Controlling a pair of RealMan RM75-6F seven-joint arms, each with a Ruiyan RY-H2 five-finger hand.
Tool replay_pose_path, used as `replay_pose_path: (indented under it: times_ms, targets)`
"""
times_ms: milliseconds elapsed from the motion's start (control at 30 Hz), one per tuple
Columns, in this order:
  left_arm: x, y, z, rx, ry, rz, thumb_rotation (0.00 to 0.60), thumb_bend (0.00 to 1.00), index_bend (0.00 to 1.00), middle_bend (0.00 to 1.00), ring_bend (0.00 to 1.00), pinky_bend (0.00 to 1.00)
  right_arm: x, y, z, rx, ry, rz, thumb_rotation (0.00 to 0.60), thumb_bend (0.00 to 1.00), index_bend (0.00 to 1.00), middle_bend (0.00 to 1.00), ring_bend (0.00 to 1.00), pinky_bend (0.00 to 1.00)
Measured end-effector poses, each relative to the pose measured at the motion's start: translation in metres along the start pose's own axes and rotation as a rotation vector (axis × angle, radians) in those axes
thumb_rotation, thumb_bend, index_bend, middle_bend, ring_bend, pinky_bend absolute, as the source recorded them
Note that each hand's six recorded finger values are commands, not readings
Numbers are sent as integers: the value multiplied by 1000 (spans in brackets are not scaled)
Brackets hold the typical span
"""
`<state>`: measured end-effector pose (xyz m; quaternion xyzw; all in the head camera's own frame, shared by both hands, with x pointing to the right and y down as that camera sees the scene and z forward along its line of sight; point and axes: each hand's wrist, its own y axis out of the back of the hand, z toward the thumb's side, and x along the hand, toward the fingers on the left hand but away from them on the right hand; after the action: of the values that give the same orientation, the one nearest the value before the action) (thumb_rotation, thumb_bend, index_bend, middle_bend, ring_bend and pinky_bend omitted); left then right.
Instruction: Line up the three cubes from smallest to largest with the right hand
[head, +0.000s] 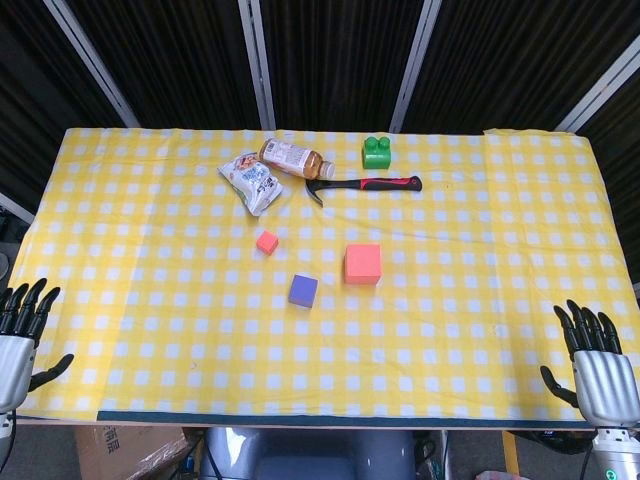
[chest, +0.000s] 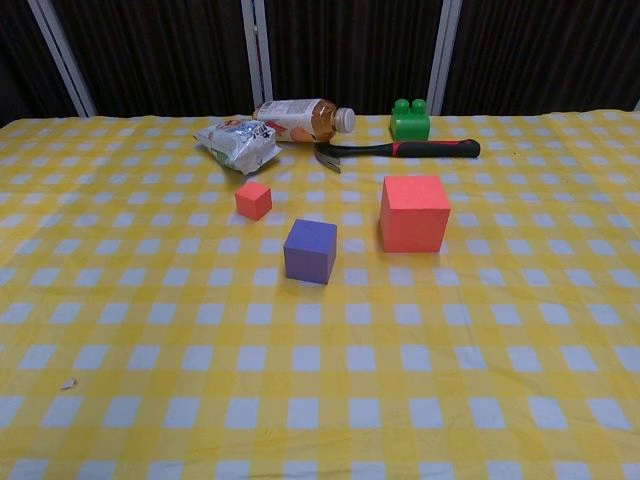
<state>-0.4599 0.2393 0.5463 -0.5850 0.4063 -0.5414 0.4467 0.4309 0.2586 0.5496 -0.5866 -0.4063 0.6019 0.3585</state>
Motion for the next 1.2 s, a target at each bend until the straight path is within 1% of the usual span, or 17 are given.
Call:
replay_pose_path:
  times_ms: [300,500,800,900,1000,1033,1100,1200]
  targets:
    - [-2,2,-1,-4,-2,5,600,39,0,0,0,38,1,1,0,-11,0,-4,600,362,0,0,0,36]
    - [-1,0,0,-6,0,-4,600,39,0,0,0,38,0,0,1,-16,1,4,600,362,0,0,0,36]
    - [-1,-1,1,-14,-11,-20,600,39,0,0,0,38,-6,3,5,-67,-5,19,600,363,0,0,0,36]
    - [0,-1,1,-24,-9,-26,600,39,0,0,0,38,-14,8,11,-86,10,23,600,363,0,0,0,36]
    - [1,-1,-1,-37,-6,-31,600,39,0,0,0,38,-30,13,20,-78,43,33,600,362,0,0,0,36]
    - [1,-1,-1,-40,-5,-32,600,39,0,0,0,38,-41,17,27,-75,63,39,600,362,0,0,0,36]
    - [2,-1,-1,-51,-4,-36,600,39,0,0,0,38,-53,20,36,-76,82,46,600,362,0,0,0,36]
    - [2,-1,-3,-54,-5,-44,600,39,0,0,0,38,-76,28,57,-85,117,60,600,362,0,0,0,36]
